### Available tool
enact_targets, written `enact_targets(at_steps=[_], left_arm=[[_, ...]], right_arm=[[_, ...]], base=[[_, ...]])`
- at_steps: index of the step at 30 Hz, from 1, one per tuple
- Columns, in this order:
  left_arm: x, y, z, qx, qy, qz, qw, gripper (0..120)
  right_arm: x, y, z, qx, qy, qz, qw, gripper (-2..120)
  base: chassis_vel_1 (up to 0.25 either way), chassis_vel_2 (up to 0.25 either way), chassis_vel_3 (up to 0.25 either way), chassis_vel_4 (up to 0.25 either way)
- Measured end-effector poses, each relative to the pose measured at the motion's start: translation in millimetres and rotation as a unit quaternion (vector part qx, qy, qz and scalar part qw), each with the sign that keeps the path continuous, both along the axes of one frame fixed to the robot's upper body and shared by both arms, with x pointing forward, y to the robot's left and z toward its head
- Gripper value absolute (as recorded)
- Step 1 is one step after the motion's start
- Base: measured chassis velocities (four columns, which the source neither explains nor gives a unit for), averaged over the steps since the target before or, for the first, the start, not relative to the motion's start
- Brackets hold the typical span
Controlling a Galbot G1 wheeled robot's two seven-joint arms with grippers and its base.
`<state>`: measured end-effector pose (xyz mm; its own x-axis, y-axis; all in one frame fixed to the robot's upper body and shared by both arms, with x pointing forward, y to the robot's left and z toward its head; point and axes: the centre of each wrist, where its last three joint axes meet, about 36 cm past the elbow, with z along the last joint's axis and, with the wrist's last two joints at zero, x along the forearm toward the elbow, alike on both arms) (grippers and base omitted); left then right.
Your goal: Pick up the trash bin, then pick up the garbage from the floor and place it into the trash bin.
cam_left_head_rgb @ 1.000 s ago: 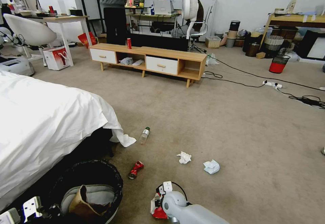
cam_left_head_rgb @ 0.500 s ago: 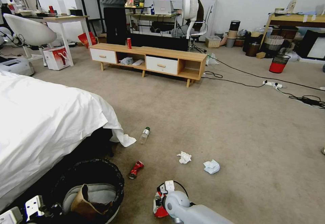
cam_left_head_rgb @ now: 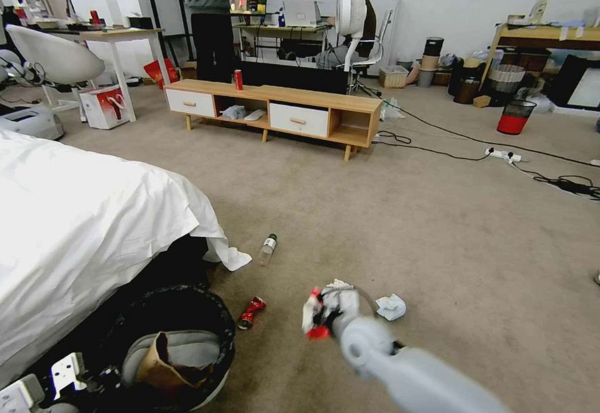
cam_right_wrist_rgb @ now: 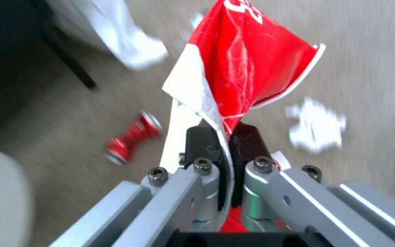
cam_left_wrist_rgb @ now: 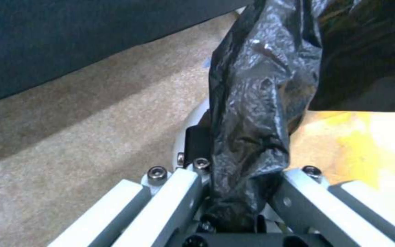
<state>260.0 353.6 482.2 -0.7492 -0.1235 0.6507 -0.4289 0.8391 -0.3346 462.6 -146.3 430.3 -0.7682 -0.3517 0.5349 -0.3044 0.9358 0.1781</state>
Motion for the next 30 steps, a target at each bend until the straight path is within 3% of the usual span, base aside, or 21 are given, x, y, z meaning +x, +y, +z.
enact_targets(at_steps=[5,10,12,16,18,26,30], left_arm=[[0.2,-4.9,4.5,-0.004,-0.005,-0.009,0.9999,1],[-0.2,-9.1,8.9,-0.003,-0.007,-0.020,0.9998,1],[-0.8,-11.2,11.9,-0.002,-0.008,-0.027,0.9996,1],[-1.7,-12.6,13.9,0.002,-0.007,-0.033,0.9994,1],[-2.7,-13.5,16.2,0.006,-0.007,-0.038,0.9992,1],[-4.3,-13.9,19.3,0.013,-0.006,-0.044,0.9989,1],[-5.9,-13.0,21.0,0.020,-0.003,-0.047,0.9987,1]], right_arm=[[-9.1,-10.2,51.5,0.036,-0.063,0.024,0.997,1],[-22.6,-5.4,107.9,0.108,-0.122,0.069,0.984,1],[-34.5,3.2,138.9,0.155,-0.147,0.111,0.971,1],[-46.1,16.8,162.2,0.189,-0.156,0.157,0.957,1],[-52.5,34.1,184.1,0.211,-0.164,0.209,0.941,1],[-60.0,70.0,204.3,0.219,-0.146,0.280,0.923,1],[-76.3,112.1,200.4,0.187,-0.073,0.335,0.920,1]], base=[[0.000,0.000,0.000,0.000],[0.000,0.000,0.000,0.000],[0.000,0.000,0.000,0.000],[0.000,0.000,0.000,0.000],[0.000,0.000,0.000,0.000],[0.000,0.000,0.000,0.000],[0.000,0.000,0.000,0.000]])
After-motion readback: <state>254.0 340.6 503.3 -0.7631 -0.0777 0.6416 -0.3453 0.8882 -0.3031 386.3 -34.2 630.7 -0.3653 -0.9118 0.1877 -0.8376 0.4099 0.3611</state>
